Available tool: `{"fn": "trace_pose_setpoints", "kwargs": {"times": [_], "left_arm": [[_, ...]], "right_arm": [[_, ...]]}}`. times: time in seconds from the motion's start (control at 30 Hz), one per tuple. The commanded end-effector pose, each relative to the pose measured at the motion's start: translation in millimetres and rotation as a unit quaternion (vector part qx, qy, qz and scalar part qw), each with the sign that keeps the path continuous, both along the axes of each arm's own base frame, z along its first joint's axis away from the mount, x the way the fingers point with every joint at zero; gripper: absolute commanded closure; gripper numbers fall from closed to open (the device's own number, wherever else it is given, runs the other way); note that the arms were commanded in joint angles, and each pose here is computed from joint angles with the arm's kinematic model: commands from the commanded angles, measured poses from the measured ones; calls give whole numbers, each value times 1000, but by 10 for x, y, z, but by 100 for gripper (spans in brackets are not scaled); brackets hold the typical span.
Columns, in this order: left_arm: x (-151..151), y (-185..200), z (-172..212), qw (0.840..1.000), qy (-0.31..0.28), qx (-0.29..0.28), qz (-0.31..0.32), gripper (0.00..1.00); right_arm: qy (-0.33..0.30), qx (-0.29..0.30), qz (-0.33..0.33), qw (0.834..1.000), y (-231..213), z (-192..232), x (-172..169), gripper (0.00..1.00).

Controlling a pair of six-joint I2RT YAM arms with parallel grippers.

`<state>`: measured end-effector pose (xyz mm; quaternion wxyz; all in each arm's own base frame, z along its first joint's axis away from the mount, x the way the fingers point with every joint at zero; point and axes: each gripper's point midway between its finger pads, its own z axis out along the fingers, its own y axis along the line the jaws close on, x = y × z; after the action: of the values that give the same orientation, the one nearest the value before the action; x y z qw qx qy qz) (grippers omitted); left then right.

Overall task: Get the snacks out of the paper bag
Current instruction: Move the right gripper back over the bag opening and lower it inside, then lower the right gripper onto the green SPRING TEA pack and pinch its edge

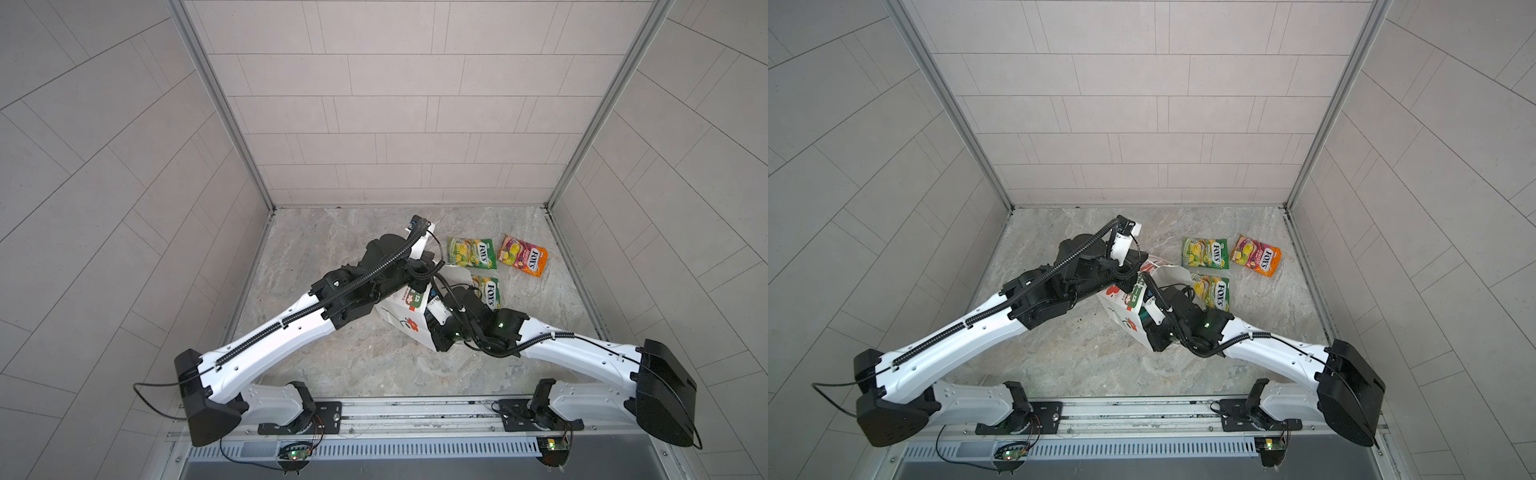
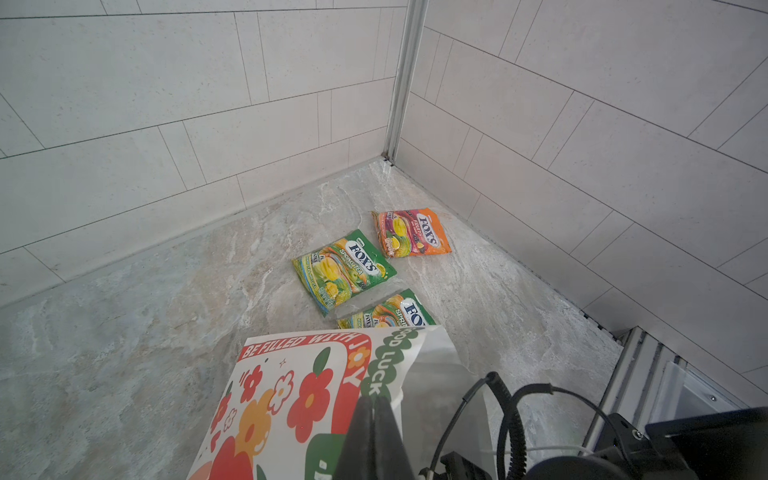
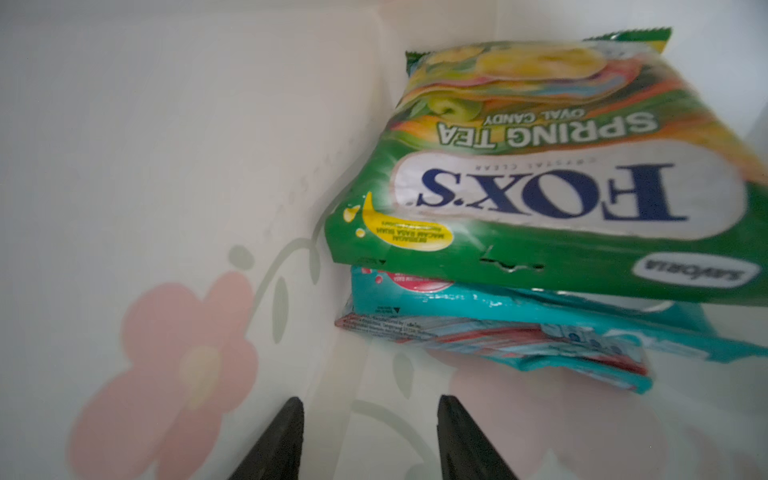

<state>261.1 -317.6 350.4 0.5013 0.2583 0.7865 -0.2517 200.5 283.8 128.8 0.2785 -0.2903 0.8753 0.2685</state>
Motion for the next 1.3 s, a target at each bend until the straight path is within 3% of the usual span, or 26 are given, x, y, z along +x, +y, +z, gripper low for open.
{"fn": "trace_pose_setpoints", "kwargs": {"times": [0.0, 0.2, 0.33, 1.0, 1.27], "left_arm": [[-63, 10, 128, 1000, -13, -19, -11, 100], [-86, -11, 113, 1000, -12, -18, -19, 100], [-97, -19, 116, 999, -11, -20, -23, 100], [-114, -67, 107, 999, -7, -21, -33, 100], [-123, -79, 87, 999, -5, -19, -37, 100]], "right_arm": [[-47, 25, -76, 996, -73, 236, 244, 47], [-84, 54, -222, 970, -392, 414, 523, 44], [-85, 57, -268, 958, -461, 440, 623, 41], [-29, 101, -376, 920, -335, 283, 906, 37], [-17, 114, -386, 915, -279, 190, 994, 37]]}}
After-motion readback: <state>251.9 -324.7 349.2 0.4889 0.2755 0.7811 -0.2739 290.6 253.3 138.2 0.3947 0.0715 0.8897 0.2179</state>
